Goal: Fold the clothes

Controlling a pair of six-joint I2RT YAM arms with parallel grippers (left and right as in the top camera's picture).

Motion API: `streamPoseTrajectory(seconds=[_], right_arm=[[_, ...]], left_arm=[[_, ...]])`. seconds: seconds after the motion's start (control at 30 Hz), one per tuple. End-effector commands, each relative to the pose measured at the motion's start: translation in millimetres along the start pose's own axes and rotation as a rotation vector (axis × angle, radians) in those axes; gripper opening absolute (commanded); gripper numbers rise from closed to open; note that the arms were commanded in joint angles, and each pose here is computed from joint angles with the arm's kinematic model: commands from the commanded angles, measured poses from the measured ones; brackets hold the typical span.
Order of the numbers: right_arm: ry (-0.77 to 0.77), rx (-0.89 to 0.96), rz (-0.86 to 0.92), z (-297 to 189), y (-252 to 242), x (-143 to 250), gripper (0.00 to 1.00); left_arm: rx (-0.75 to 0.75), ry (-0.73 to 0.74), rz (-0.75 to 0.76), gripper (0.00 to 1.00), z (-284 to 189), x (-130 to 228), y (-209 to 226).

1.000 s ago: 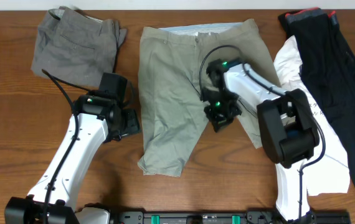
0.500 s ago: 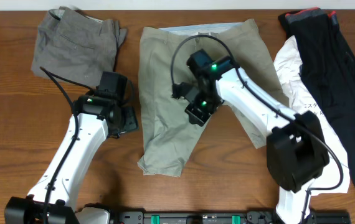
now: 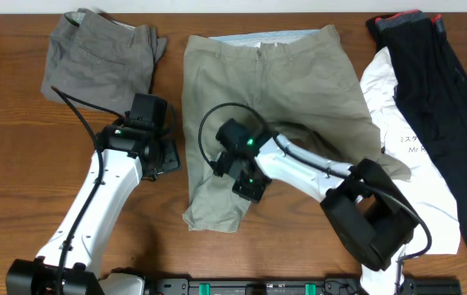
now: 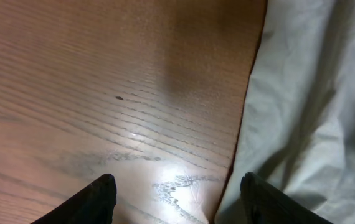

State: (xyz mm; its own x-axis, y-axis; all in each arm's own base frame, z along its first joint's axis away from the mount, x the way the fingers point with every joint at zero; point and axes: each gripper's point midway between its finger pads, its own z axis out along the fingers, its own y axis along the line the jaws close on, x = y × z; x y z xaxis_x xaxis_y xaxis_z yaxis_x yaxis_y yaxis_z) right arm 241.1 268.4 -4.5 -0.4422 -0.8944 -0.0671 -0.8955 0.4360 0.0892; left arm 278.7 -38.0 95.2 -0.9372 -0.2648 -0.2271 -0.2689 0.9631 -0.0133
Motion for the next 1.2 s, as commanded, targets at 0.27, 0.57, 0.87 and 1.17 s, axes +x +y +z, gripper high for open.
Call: streamPoseTrajectory(seconds=[0.27, 0.57, 0.87, 1.17], right_arm=[[0.028, 0.107, 0.124, 26, -23, 22, 0.01], [0.083, 0.095, 0.447, 20, -68, 63, 0.01], [0.134, -0.019, 0.665, 13, -86, 102, 0.01], [-0.014, -0.156, 0.672, -29, -77, 64, 0.01]], left_arm=[[-0.029, -0.012, 0.009, 0.66, 2, -3, 6], [-0.028, -0.014, 0.009, 0.66, 2, -3, 5], [-0.033, -0.002, 0.01, 0.66, 2, 0, 7], [-0.029, -0.01, 0.031, 0.66, 2, -3, 6]])
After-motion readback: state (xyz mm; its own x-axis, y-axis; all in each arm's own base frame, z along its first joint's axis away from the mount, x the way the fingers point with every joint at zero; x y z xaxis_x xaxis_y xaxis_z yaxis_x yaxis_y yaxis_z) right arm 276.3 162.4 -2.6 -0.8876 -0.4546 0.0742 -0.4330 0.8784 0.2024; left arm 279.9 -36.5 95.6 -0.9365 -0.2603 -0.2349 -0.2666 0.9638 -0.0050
